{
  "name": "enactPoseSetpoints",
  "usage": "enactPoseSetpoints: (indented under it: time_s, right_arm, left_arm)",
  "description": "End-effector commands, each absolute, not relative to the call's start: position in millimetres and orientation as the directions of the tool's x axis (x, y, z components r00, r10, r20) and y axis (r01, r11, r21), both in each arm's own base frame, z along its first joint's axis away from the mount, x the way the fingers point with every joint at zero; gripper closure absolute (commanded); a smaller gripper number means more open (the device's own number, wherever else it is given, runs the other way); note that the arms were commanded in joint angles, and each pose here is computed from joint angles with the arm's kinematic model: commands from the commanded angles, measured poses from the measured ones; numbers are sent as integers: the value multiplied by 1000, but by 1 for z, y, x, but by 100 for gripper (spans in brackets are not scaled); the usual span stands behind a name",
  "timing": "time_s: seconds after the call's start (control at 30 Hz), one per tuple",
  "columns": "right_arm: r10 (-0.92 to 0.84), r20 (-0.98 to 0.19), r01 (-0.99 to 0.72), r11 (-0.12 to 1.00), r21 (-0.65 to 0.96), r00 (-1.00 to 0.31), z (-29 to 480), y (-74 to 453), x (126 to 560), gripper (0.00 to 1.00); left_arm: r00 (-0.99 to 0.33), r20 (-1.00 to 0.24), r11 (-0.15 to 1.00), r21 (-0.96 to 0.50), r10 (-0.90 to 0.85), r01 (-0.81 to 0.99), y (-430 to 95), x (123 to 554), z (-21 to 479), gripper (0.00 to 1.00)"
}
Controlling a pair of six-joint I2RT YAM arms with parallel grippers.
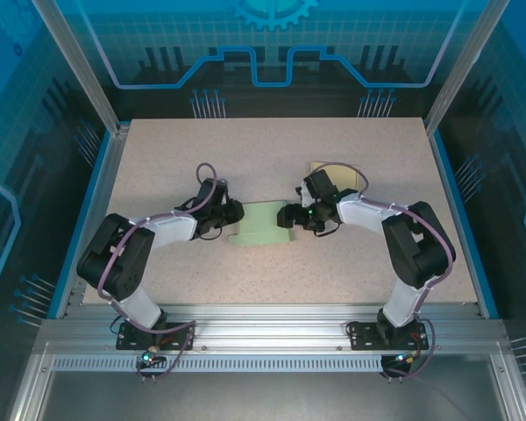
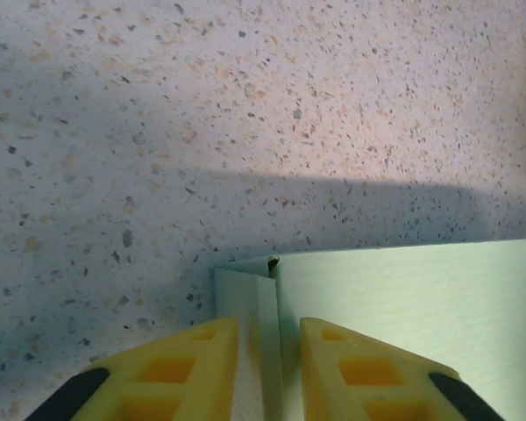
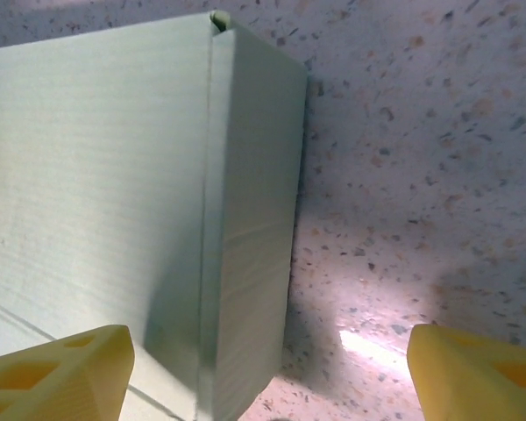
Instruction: Fold the paper box
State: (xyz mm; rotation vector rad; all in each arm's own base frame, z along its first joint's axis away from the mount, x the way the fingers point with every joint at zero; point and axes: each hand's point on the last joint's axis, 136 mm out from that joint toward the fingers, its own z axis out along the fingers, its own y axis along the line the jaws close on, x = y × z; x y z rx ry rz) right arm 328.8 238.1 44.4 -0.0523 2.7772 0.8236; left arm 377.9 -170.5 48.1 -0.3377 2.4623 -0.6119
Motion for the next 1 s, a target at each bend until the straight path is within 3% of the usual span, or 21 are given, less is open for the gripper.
enactPoseSetpoints:
  time_s: [0.0,0.23,0.53,0.73,0.97]
  right_arm:
    - [91,-229,-94,724,684,-969,59,254,336,18]
    - [116,-195,-88,597,797,-974,61,273,341,19]
    - [122,-167,-70,565,822,-978,52,281,345,22]
    - [121,-184,-96,517,850,-976,65,289,349,41]
    - [147,-170,-82,472,878,-974,82,289,350,55]
  left_arm:
    - [-857,-353,870,-453,-375,-195,-154,353,7,79]
    - [-854,-306,833,-502,-421,-231,-148,354,-2,89]
    - [-852,-259,790,-558,-456,-253,-148,358,-10,93]
    - [-849,-269,780,-580,-454,-234,-151,362,-3,90]
    - [-824,-360,787,-596,-438,-159,-151,371,33,78]
